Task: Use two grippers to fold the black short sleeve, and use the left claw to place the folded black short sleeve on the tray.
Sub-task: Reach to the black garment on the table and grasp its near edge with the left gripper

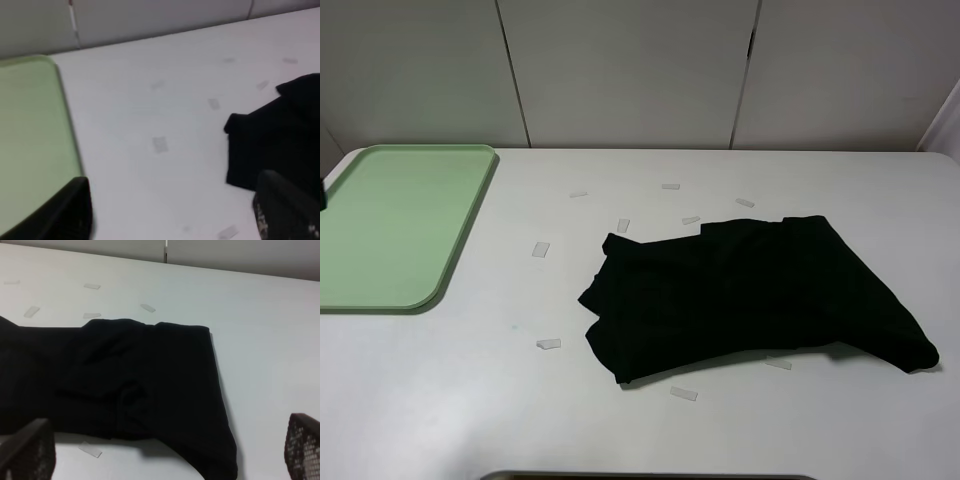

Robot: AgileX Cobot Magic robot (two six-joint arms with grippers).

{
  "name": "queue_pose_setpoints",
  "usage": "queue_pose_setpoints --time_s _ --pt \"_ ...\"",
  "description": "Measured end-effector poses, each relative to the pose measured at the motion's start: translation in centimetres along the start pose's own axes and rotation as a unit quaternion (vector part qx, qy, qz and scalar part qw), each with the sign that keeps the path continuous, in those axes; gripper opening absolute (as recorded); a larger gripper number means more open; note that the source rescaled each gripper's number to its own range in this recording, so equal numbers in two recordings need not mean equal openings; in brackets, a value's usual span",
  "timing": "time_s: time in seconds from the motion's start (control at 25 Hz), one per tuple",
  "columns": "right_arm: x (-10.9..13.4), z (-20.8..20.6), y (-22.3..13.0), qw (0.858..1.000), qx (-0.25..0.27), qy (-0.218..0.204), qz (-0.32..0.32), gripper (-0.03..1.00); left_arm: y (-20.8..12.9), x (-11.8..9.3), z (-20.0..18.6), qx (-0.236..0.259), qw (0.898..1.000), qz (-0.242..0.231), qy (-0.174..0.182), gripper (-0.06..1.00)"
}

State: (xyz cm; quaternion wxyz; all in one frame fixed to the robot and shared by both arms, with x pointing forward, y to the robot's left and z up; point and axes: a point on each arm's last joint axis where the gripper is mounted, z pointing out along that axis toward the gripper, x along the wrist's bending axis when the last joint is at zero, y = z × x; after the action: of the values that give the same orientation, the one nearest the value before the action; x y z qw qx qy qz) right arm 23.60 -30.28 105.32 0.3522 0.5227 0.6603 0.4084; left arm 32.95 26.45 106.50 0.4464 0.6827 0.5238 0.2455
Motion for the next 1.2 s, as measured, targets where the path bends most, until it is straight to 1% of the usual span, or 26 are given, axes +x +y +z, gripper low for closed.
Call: queue_pose_setpoints --time_s 0.12,0.2,0.28,0.44,0.6,0.76,0.88,1.0,1.12,1.2 --pt "0.0 0.0 0.0 1.000 0.000 0.000 0.000 1.00 0.6 -0.1 2.4 0.018 0.998 -0.050 -0.015 0.66" --pt "0.0 0.0 0.0 1.000 0.000 0.000 0.000 1.00 0.8 0.0 3.9 0.030 0.997 -0.070 -0.021 0.66" --pt "0.0 0.0 0.0 1.000 0.000 0.000 0.000 1.00 0.8 0.0 5.5 0.054 0.996 -0.068 -0.025 0.66" --pt "0.0 0.0 0.0 1.000 0.000 0.000 0.000 1.00 1.3 -0.1 8.3 0.099 0.991 -0.075 -0.045 0.66" --pt "0.0 0.0 0.0 1.000 0.000 0.000 0.000 1.00 2.6 -0.5 10.8 0.115 0.988 -0.075 -0.075 0.66" --pt "0.0 0.0 0.0 1.000 0.000 0.000 0.000 1.00 3.1 -0.9 13.4 0.131 0.982 -0.082 -0.113 0.66" --pt "0.0 0.0 0.0 1.000 0.000 0.000 0.000 1.00 3.3 -1.5 15.5 0.140 0.973 -0.096 -0.159 0.66" --pt "0.0 0.0 0.0 1.000 0.000 0.000 0.000 1.00 3.5 -2.1 17.3 0.136 0.961 -0.124 -0.205 0.66" --pt "0.0 0.0 0.0 1.000 0.000 0.000 0.000 1.00 3.1 -2.6 19.3 0.132 0.945 -0.161 -0.252 0.66" --pt "0.0 0.0 0.0 1.000 0.000 0.000 0.000 1.00 2.4 -2.8 20.6 0.136 0.932 -0.188 -0.277 0.66"
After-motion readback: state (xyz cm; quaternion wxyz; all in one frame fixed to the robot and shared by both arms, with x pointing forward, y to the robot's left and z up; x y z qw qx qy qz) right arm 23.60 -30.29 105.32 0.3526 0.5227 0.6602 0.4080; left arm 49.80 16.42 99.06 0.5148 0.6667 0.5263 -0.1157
